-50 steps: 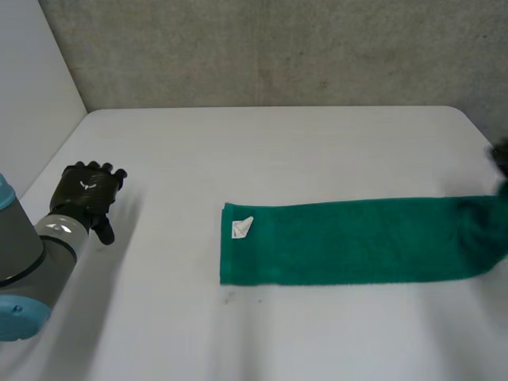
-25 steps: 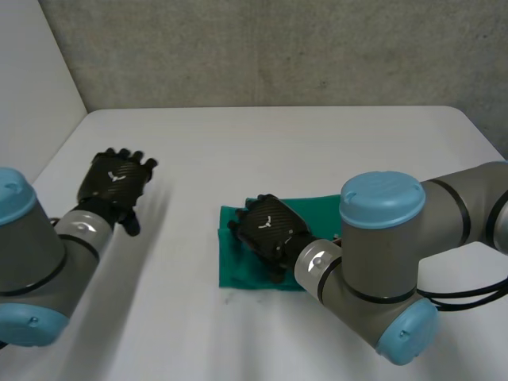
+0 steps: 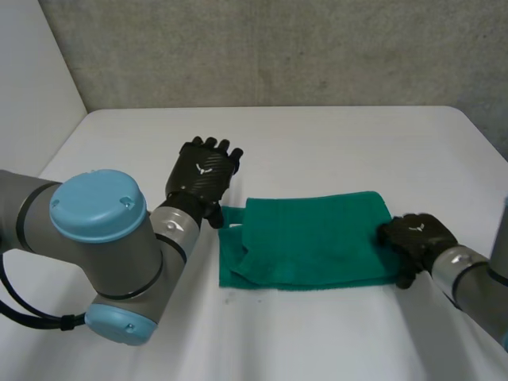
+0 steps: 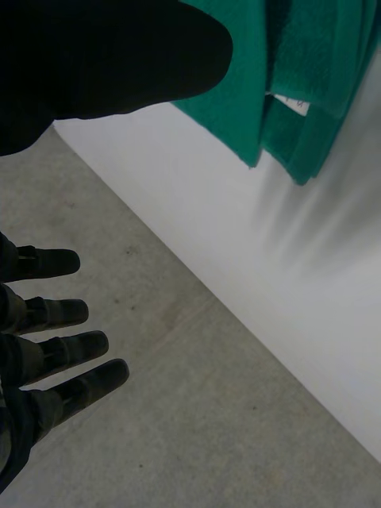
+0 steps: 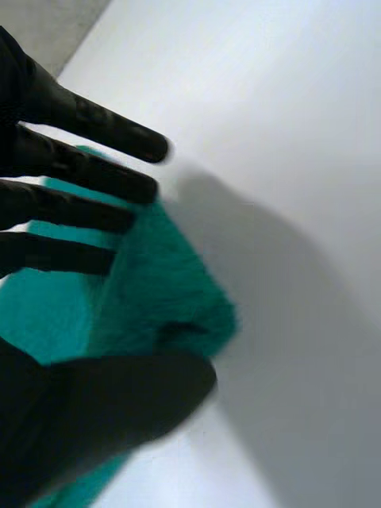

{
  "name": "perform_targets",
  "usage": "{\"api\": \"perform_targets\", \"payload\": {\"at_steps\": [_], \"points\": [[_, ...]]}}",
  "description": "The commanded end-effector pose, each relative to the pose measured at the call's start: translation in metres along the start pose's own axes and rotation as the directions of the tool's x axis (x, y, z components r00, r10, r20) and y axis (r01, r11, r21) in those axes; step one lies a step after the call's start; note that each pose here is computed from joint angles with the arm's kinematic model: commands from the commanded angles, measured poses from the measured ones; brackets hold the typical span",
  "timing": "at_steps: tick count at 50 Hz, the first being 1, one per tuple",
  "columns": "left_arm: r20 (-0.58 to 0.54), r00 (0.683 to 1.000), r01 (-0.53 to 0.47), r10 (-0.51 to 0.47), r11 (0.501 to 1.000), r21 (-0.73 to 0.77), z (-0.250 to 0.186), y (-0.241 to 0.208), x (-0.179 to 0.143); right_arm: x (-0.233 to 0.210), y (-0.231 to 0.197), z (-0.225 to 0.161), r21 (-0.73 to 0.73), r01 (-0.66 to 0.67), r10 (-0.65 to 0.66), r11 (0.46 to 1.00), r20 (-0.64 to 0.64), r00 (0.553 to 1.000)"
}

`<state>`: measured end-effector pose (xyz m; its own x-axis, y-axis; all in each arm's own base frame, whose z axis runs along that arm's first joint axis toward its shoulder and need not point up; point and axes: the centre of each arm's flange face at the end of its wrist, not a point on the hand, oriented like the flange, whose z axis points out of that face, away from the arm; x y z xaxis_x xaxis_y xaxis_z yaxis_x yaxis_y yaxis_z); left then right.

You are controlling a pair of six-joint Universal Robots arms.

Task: Fold the towel.

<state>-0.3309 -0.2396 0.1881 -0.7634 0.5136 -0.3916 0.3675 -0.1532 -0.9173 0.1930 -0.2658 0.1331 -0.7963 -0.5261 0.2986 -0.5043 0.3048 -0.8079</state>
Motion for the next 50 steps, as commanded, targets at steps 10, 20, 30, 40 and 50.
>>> {"api": "perform_targets", "payload": {"at_steps": [10, 20, 30, 40, 50], "points": [[0.033, 0.999, 0.003, -0.002, 1.000, -0.017, -0.013, -0.003, -0.013, -0.014, -0.064, -0.007, 0.308, 0.124, -0.118, 0.943, -0.040, 0.992], [0.138, 0.989, 0.051, -0.044, 0.998, -0.046, -0.012, -0.004, -0.032, -0.164, -0.080, -0.040, 0.503, 0.234, -0.405, 0.832, 0.262, 0.876], [0.128, 0.980, 0.157, -0.151, 0.987, -0.038, -0.014, -0.015, -0.024, -0.158, -0.074, -0.024, 0.435, 0.221, -0.338, 0.873, 0.212, 0.917], [0.020, 0.956, 0.295, -0.294, 0.954, -0.060, -0.017, -0.025, 0.016, -0.095, -0.094, -0.010, 0.345, -0.155, 0.088, 0.926, 0.203, 0.975], [0.005, 0.918, 0.378, -0.397, 0.871, -0.314, -0.023, 0.024, 0.051, -0.098, -0.051, 0.027, 0.056, -0.186, 0.165, 0.981, 0.262, 0.951]]}}
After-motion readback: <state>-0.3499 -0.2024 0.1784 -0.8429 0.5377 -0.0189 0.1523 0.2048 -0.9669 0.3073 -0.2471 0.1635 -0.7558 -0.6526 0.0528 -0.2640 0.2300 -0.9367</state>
